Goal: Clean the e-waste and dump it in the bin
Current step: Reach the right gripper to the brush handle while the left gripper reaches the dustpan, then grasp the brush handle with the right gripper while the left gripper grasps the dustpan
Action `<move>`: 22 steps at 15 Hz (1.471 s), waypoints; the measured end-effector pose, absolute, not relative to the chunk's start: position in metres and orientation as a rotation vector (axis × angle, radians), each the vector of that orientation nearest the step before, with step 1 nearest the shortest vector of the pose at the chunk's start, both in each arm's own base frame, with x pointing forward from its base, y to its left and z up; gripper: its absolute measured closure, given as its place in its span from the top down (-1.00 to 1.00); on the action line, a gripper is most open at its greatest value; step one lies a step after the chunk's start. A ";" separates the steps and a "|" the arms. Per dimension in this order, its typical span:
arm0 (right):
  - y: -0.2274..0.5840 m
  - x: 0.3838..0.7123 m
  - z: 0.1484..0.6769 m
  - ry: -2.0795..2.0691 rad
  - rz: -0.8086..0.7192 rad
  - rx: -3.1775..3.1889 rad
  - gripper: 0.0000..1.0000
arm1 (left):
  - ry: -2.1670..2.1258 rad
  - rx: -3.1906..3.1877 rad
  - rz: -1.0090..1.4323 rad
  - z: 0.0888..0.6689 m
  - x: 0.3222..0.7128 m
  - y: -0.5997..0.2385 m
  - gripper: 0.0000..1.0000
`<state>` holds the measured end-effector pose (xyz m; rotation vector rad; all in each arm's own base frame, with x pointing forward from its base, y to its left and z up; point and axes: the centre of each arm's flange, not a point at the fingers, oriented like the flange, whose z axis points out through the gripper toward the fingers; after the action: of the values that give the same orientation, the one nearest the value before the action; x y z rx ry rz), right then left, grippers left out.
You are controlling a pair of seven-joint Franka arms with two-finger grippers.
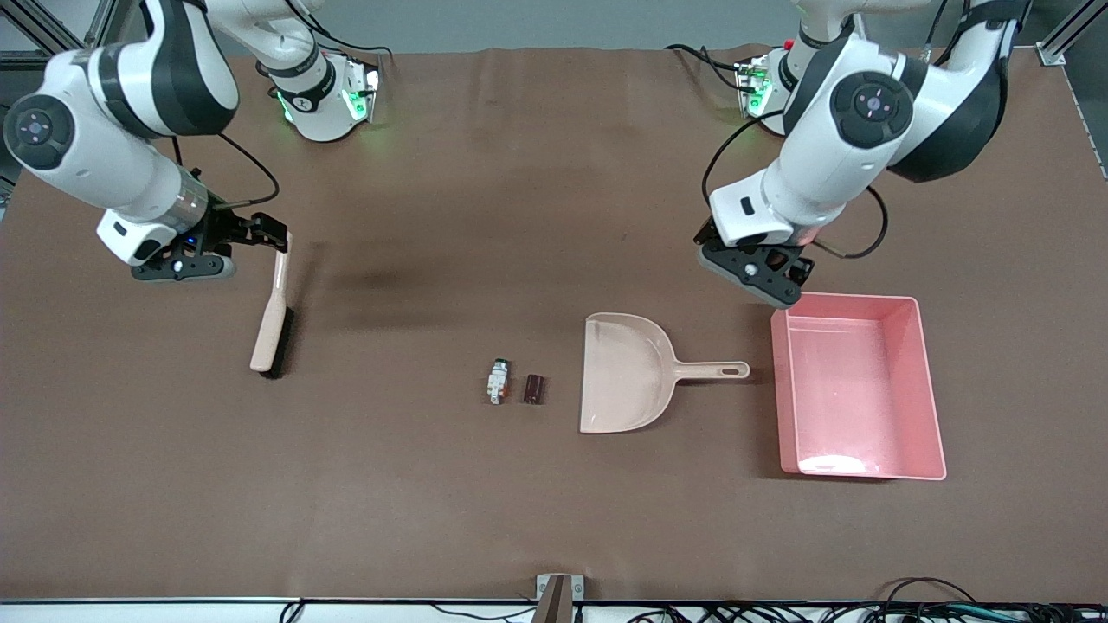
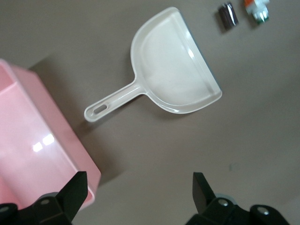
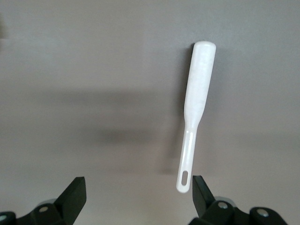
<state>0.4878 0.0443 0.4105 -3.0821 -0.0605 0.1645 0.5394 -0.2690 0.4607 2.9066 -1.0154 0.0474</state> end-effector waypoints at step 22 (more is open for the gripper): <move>-0.029 0.455 0.236 -0.027 0.088 -3.105 0.81 | -2.120 2.143 0.289 0.286 0.601 -0.272 0.72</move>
<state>0.4547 -0.0287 0.2361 -3.1053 -0.0274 0.0878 0.6013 -0.2723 0.2862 2.1429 -2.1204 0.2885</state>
